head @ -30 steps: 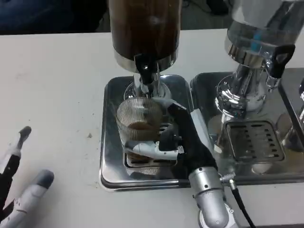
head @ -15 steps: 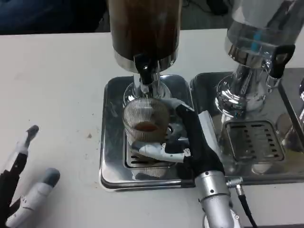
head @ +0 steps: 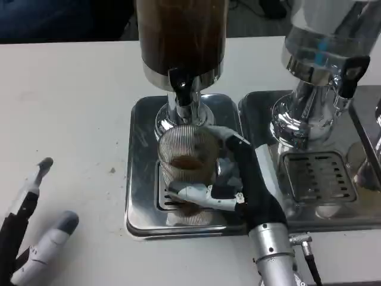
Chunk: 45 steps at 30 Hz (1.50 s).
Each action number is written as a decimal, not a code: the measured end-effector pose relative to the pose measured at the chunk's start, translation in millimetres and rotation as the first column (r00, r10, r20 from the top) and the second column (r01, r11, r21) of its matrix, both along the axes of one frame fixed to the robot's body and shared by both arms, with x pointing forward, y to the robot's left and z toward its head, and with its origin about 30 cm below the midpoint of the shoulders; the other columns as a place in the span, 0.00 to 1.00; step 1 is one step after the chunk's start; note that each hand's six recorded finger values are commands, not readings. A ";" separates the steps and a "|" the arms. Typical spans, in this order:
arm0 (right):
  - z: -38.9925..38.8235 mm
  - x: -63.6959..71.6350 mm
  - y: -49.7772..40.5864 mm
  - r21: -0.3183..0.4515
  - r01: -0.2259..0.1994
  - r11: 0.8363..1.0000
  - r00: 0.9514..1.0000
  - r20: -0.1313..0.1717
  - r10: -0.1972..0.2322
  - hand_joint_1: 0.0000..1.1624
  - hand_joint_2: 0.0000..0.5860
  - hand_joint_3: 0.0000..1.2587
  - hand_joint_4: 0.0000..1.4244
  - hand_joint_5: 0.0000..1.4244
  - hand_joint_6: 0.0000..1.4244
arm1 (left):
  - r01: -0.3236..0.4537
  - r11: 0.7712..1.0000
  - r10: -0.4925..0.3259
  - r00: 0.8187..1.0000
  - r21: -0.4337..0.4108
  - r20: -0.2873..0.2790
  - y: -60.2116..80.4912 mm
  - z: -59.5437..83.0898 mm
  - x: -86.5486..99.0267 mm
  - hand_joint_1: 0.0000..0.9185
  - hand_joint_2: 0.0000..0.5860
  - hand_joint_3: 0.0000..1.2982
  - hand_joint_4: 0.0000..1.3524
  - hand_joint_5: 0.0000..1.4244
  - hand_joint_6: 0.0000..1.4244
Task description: Grasp the cup under the faucet to collect the drink, then remove the cup.
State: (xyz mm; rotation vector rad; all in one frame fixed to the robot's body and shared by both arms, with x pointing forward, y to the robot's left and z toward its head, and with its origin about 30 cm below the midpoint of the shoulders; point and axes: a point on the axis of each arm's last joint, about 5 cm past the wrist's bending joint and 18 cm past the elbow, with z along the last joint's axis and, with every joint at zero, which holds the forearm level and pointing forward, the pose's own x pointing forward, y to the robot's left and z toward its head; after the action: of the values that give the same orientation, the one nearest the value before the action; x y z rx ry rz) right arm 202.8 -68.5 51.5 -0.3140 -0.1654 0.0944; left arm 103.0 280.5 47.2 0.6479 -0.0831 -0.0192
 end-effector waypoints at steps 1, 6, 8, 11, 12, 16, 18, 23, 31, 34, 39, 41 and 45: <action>-0.1 -1.3 -0.5 0.001 0.002 1.000 1.000 0.000 -0.002 0.92 0.21 0.57 0.57 0.61 0.80 | 0.000 1.000 0.000 1.000 0.000 0.000 -0.1 0.0 0.0 0.00 0.23 0.01 0.00 0.00 0.00; 1.4 -7.4 -2.6 -0.013 0.003 1.000 1.000 0.017 -0.003 0.91 0.21 0.58 0.57 0.61 0.80 | 0.008 1.000 -0.008 1.000 -0.001 -0.005 -0.4 -0.4 0.3 0.00 0.23 0.01 0.00 0.00 0.00; 2.9 -9.5 -3.6 -0.010 0.001 1.000 1.000 0.024 -0.001 0.91 0.21 0.58 0.57 0.61 0.81 | 0.009 1.000 -0.009 1.000 -0.001 -0.007 -0.6 -0.6 0.3 0.00 0.23 0.01 0.00 0.00 0.00; 4.0 -12.7 -5.0 -0.009 -0.002 1.000 1.000 0.027 0.003 0.91 0.21 0.58 0.57 0.61 0.81 | 0.011 1.000 -0.011 1.000 -0.002 -0.010 -1.0 -1.2 0.1 0.00 0.23 0.01 0.00 0.00 0.00; 4.5 -13.8 -5.5 -0.009 -0.004 1.000 1.000 0.025 0.004 0.91 0.21 0.58 0.57 0.61 0.81 | 0.013 1.000 -0.013 1.000 -0.003 -0.012 -1.3 -1.4 0.1 0.00 0.23 0.01 0.00 0.00 0.00; 6.1 -17.5 -8.1 -0.029 -0.006 1.000 0.999 0.036 0.007 0.91 0.22 0.58 0.57 0.61 0.82 | 0.020 1.000 -0.020 1.000 -0.005 -0.015 -2.6 -2.1 0.1 0.00 0.23 0.01 0.00 0.00 0.00; 8.1 -18.4 -9.2 -0.036 -0.010 0.999 0.999 0.047 0.012 0.91 0.22 0.58 0.57 0.61 0.82 | 0.023 1.000 -0.024 1.000 -0.006 -0.016 -3.2 -2.4 0.2 0.00 0.23 0.01 0.00 0.00 0.00; 10.0 -24.7 -11.8 -0.034 -0.031 0.999 0.998 0.046 0.032 0.90 0.23 0.58 0.57 0.61 0.82 | 0.029 1.000 -0.029 0.999 -0.005 -0.021 -3.9 -3.0 -1.0 0.00 0.23 0.01 0.00 0.00 0.00; 13.3 -34.3 -16.4 -0.024 -0.062 0.998 0.998 0.025 0.062 0.90 0.24 0.59 0.57 0.61 0.82 | 0.072 0.995 -0.070 0.997 0.062 -0.035 -3.3 -0.1 -5.9 0.00 0.23 0.01 0.00 0.00 0.00; 15.9 -37.0 -20.7 -0.038 -0.074 0.997 0.996 0.037 0.075 0.90 0.24 0.59 0.57 0.61 0.82 | 0.088 0.989 -0.085 0.996 0.115 -0.028 -3.1 2.7 -10.2 0.00 0.23 0.00 0.00 0.00 0.00; 19.6 -43.9 -26.6 -0.046 -0.089 0.995 0.995 0.044 0.091 0.90 0.24 0.59 0.57 0.61 0.82 | 0.103 0.965 -0.103 0.995 0.240 -0.012 0.8 11.8 -22.0 0.00 0.23 0.00 0.00 0.00 0.00; 20.1 -46.0 -27.8 -0.049 -0.095 0.994 0.994 0.044 0.098 0.90 0.24 0.59 0.57 0.62 0.82 | 0.117 0.950 -0.114 0.993 0.290 -0.026 -0.8 13.2 -26.8 0.00 0.23 0.00 0.00 0.00 0.00; 18.4 -48.5 -29.1 -0.055 -0.105 0.993 0.994 0.029 0.107 0.89 0.24 0.59 0.58 0.62 0.84 | 0.150 0.910 -0.128 0.988 0.386 -0.081 -2.1 16.2 -35.5 0.00 0.23 0.00 0.00 0.00 0.00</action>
State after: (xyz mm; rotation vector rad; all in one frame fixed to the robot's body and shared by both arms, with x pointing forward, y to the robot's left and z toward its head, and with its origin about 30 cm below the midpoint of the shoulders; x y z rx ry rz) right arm 154.3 -97.6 69.9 -0.3599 -0.2115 0.1991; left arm 67.5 278.4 63.4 1.0420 -0.0735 -0.1959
